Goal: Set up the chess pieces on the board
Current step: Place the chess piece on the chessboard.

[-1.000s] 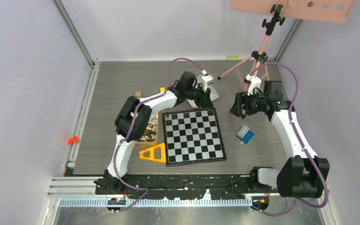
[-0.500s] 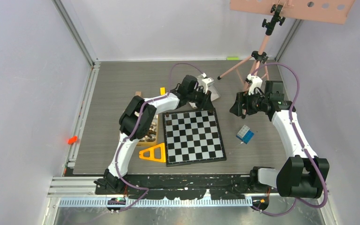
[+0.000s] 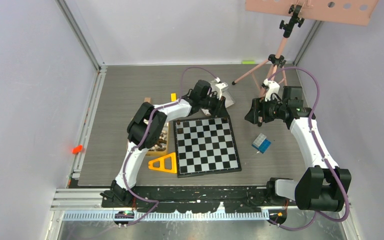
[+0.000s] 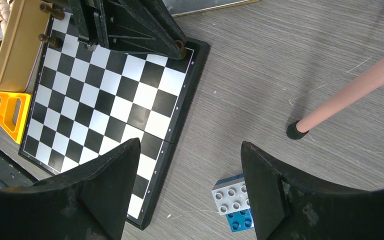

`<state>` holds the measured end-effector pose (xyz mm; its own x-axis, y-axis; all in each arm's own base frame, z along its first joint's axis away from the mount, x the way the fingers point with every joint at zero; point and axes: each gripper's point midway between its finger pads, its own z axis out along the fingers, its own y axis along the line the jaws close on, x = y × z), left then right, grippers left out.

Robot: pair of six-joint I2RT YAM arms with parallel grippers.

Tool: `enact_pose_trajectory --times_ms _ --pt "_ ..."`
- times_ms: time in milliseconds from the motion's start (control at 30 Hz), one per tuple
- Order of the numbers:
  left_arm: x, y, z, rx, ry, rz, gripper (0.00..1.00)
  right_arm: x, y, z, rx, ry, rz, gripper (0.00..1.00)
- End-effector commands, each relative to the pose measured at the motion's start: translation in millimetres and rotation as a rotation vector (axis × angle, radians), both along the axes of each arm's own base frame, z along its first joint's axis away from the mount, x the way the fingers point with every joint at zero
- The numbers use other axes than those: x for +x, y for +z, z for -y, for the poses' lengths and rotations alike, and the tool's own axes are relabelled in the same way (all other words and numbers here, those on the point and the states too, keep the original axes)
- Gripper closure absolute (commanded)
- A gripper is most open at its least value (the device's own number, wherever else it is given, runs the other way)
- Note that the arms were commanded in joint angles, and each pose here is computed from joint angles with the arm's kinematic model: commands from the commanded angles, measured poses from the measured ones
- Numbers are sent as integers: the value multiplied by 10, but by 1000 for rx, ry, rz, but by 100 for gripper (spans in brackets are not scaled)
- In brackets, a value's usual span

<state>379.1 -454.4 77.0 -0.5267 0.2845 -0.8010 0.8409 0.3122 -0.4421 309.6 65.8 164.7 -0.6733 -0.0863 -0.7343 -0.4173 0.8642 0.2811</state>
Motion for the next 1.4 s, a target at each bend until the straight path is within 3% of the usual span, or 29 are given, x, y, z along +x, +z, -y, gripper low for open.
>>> enact_pose_trajectory --times_ms 0,767,1233,1367 --pt "61 139 86 -45 -4 57 86 45 46 -14 12 13 33 21" --pt "-2 32 33 -19 10 17 69 34 37 -12 13 16 30 21" --pt "23 69 119 -21 -6 29 68 19 7 -21 18 22 15 21" --pt "-26 51 130 -17 -17 20 72 17 6 -17 16 23 15 21"
